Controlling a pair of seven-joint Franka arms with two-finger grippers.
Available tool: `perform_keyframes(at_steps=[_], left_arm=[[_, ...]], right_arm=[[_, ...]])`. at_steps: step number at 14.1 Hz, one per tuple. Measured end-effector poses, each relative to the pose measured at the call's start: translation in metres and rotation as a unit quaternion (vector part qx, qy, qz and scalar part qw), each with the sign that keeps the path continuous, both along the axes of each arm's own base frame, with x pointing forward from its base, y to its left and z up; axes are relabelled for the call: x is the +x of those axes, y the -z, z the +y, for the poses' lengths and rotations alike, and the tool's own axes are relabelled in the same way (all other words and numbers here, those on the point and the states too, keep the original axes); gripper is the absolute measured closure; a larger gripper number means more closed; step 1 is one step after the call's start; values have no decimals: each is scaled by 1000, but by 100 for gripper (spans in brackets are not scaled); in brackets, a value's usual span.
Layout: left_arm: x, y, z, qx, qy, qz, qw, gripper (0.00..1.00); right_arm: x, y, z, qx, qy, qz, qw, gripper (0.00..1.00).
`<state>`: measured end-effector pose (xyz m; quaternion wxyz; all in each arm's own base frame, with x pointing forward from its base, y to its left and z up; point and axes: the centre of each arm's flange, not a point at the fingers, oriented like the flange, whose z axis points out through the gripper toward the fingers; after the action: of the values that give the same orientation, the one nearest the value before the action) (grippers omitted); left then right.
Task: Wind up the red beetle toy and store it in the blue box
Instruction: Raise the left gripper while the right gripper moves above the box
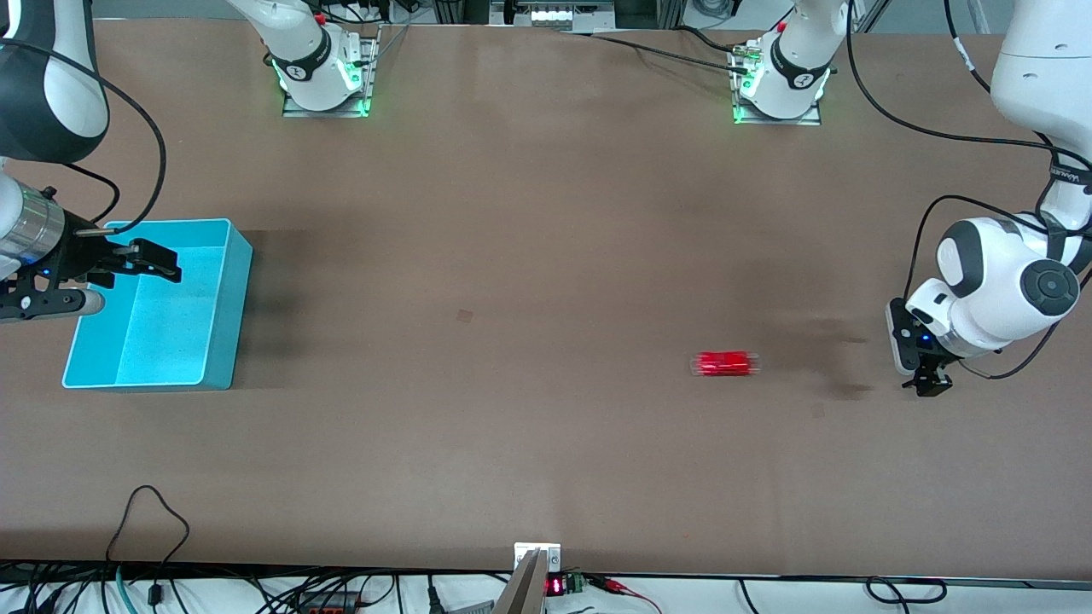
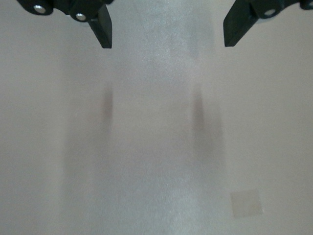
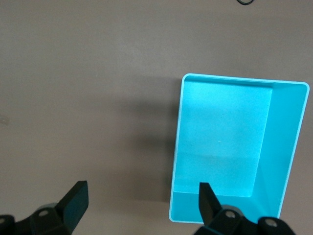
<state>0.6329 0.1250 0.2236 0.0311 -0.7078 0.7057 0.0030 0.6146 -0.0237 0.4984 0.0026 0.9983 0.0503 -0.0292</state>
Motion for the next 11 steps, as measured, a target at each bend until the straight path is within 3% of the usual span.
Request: perform_keyframes(at_steps=[7, 11], left_arm=[[28, -61, -38, -14, -17, 65, 998, 0], [32, -100, -67, -12, -34, 83, 996, 0]], right_arm=[[0, 10, 0, 1, 0, 17, 1000, 0], [-8, 30, 2, 3, -1, 73, 997, 0]])
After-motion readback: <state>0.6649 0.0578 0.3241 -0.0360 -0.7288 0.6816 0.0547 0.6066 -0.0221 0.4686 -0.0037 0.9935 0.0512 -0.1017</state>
